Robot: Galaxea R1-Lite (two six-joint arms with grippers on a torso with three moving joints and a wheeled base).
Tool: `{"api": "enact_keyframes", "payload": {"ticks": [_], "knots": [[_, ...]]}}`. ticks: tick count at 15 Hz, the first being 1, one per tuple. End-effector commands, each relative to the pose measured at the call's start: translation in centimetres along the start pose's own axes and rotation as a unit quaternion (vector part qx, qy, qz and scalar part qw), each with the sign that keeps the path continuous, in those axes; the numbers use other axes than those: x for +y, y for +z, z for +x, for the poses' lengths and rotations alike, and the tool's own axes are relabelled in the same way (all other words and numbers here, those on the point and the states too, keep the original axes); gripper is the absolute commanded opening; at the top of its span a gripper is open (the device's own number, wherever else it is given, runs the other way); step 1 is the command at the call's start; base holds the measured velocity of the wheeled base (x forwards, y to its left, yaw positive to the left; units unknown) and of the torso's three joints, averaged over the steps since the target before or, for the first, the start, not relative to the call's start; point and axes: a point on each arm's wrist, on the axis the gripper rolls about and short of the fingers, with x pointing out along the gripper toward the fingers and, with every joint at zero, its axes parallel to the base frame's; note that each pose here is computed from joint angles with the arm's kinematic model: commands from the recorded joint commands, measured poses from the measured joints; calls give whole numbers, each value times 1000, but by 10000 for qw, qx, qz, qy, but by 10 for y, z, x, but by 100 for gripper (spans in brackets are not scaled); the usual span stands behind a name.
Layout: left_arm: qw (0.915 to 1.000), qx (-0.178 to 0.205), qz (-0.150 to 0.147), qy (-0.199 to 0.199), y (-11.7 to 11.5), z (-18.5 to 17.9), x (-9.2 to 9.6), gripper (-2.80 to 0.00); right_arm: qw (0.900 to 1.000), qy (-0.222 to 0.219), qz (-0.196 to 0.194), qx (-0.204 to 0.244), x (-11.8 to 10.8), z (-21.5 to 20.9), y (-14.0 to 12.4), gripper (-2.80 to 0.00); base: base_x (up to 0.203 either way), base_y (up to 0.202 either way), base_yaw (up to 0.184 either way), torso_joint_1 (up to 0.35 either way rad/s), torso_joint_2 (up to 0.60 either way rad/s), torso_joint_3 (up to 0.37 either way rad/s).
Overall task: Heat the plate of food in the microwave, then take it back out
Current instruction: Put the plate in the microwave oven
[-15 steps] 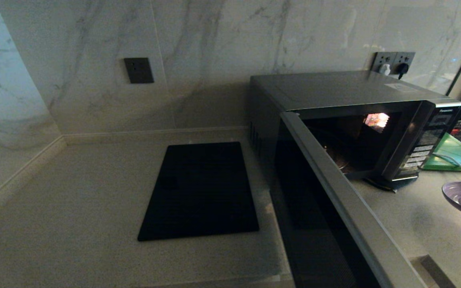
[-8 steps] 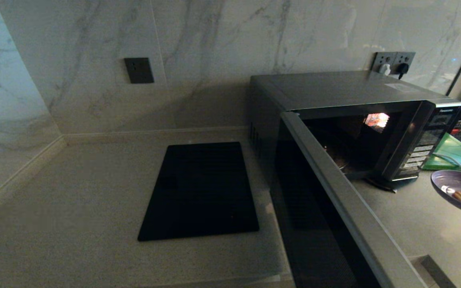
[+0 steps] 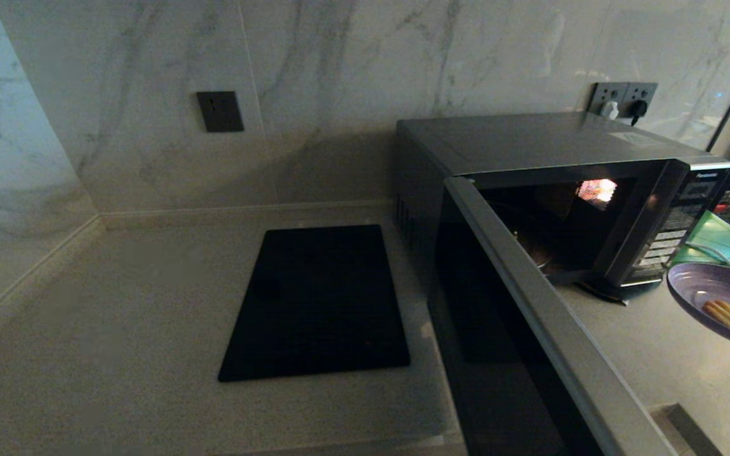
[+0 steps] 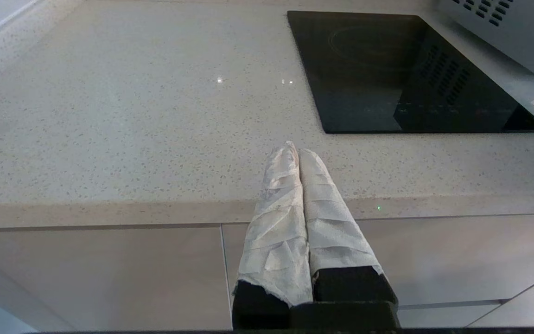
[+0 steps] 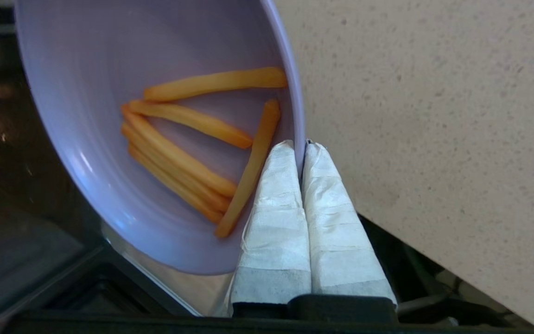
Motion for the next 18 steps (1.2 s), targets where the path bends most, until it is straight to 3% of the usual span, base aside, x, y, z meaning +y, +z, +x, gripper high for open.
{"api": "enact_keyframes", "payload": {"ticks": [1,11,14,18], "knots": [[10000,6,-5,1,0,0,0,-280,9997,164,-139,66,3,-4,-6,-280,0,0,0,0,0,0],[10000,-1,-6,0,0,0,0,-280,9918,472,-1017,620,59,-1,-53,-280,0,0,0,0,0,0],[10000,1,-6,1,0,0,0,-280,9913,510,-953,755,81,1,-72,-280,0,0,0,0,0,0],[10000,5,-5,1,0,0,0,-280,9966,230,-739,281,113,13,-99,-280,0,0,0,0,0,0]]}}
